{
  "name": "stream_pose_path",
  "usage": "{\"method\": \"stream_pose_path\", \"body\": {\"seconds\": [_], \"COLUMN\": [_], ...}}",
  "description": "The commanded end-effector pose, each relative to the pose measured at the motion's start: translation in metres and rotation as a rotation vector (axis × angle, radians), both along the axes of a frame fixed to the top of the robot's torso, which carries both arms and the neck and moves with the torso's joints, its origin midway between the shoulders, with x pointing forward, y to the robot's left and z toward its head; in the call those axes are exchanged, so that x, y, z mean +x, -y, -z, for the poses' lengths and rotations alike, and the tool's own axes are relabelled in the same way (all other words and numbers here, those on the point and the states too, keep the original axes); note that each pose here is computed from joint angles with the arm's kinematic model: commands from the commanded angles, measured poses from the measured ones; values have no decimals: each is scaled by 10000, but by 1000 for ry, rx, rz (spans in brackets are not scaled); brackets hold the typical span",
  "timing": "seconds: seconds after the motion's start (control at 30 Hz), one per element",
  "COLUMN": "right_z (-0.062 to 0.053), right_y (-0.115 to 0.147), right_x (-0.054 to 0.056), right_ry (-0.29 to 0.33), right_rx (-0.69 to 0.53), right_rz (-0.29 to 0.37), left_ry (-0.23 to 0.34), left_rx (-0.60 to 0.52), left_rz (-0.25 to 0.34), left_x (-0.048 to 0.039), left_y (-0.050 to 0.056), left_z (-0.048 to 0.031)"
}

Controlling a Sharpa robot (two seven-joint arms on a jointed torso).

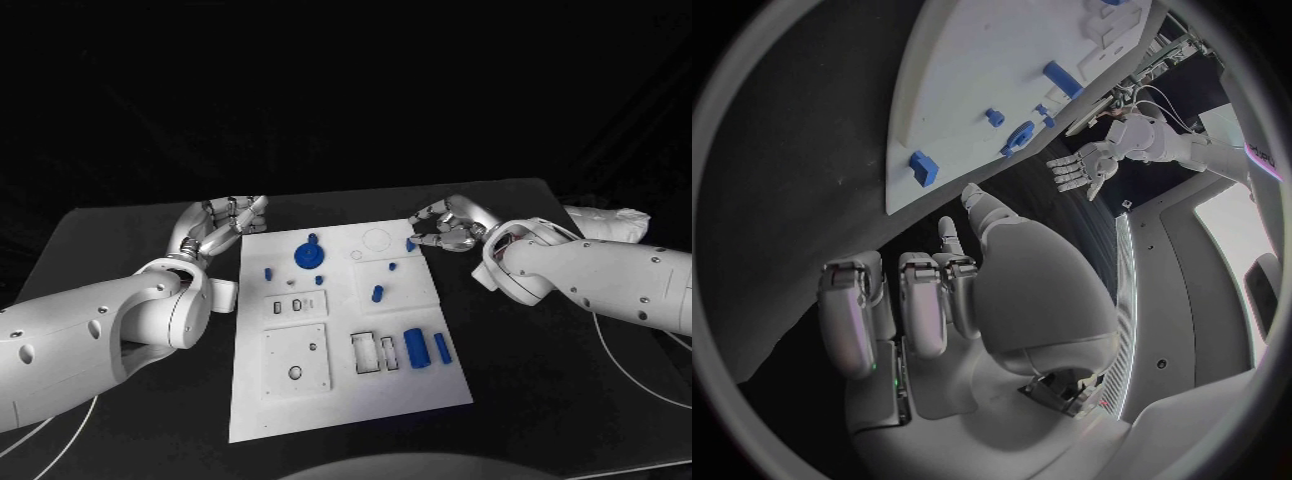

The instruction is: Assemble the parts on the task board

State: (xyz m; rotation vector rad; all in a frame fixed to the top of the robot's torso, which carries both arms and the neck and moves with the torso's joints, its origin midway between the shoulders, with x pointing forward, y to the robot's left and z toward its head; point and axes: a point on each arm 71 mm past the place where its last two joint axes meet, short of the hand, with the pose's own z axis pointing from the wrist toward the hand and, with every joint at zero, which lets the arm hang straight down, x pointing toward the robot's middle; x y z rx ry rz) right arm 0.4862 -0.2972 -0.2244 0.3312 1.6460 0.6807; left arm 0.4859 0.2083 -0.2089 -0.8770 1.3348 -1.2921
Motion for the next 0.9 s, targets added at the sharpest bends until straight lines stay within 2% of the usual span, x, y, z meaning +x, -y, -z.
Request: {"method": "stream_pose_path", "body": {"seconds": [0.03,0.3,0.9], "right_z": [54,116,150], "right_y": [-5,-14,-53], "right_x": [22,37,40], "right_ry": [-28,-76,-104], "right_rx": [-51,-91,-120], "right_rz": [-5,-14,-22], "left_ry": [10,10,11], "left_rx": [-12,-12,-9], "left_rz": [22,20,11], "left_x": [-7,-15,-21], "left_y": [26,18,-21], "left_z": [-13,-16,-20]}}
